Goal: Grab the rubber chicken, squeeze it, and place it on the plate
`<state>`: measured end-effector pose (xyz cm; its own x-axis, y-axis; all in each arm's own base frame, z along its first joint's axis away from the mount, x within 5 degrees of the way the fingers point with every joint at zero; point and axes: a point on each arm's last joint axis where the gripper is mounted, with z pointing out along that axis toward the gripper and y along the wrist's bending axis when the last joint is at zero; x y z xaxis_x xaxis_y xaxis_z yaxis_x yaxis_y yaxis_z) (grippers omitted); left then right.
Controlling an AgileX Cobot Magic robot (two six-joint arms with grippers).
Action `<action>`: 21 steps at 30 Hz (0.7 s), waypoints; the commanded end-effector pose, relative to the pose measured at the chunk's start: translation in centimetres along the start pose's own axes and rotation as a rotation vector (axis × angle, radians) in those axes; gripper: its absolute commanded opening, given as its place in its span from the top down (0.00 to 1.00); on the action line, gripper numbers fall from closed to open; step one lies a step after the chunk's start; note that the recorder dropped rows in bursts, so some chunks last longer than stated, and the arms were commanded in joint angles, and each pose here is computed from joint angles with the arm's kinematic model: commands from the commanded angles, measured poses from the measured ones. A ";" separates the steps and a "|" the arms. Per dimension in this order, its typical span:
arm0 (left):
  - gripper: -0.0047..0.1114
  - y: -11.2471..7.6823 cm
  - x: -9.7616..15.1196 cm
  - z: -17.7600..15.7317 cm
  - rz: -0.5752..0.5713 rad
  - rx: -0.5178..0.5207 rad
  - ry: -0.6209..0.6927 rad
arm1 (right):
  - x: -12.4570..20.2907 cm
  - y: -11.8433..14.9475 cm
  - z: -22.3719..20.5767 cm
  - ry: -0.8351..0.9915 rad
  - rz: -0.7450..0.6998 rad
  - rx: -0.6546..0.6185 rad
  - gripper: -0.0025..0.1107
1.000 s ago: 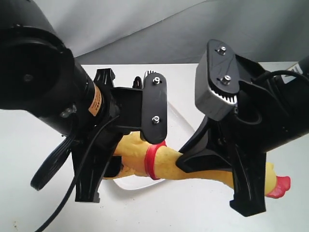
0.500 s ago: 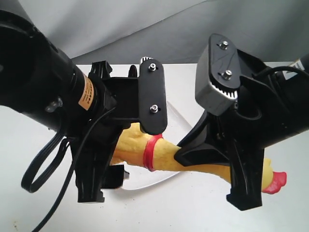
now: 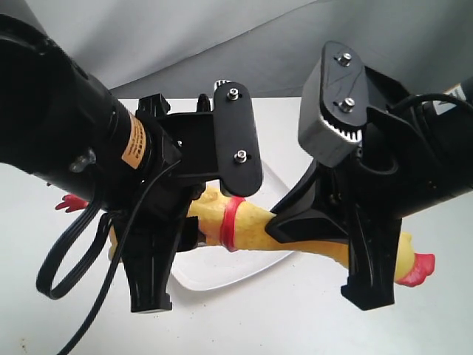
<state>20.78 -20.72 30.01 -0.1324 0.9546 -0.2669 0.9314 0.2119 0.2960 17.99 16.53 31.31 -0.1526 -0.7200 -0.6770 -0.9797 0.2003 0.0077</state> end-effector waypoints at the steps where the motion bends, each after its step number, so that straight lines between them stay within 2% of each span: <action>1: 0.94 0.0 0.1 -0.3 -0.002 0.000 -0.004 | -0.4 0.2 -0.3 -0.022 0.000 -0.005 0.98; 6: 0.94 0.2 0.3 -0.3 0.018 -0.026 0.024 | -0.4 0.2 -0.3 -0.022 0.000 -0.005 0.98; 8: 0.85 0.3 0.4 -0.3 0.025 -0.033 0.034 | -0.4 0.2 -0.3 -0.023 0.000 -0.003 0.98; 11: 0.56 0.3 0.4 -0.3 -0.001 -0.036 0.036 | -0.3 0.2 -0.3 -0.020 -0.002 -0.001 0.98; 14: 0.13 0.5 0.4 -0.3 -0.048 -0.060 0.033 | -0.3 0.2 -0.3 -0.020 -0.002 -0.001 0.98; 15: 0.06 0.5 0.4 -0.3 -0.070 -0.060 0.032 | -0.3 0.1 -0.3 -0.017 -0.005 0.000 0.98; 21: 0.11 0.6 0.4 -0.3 -0.084 -0.068 0.034 | -0.3 0.1 -0.3 -0.015 -0.007 0.004 0.98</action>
<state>21.26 -20.23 30.10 -0.2096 0.9439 -0.2551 0.8977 0.2891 0.3324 17.96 16.50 31.27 -0.1500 -0.7250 -0.6722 -0.9804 0.1967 0.0066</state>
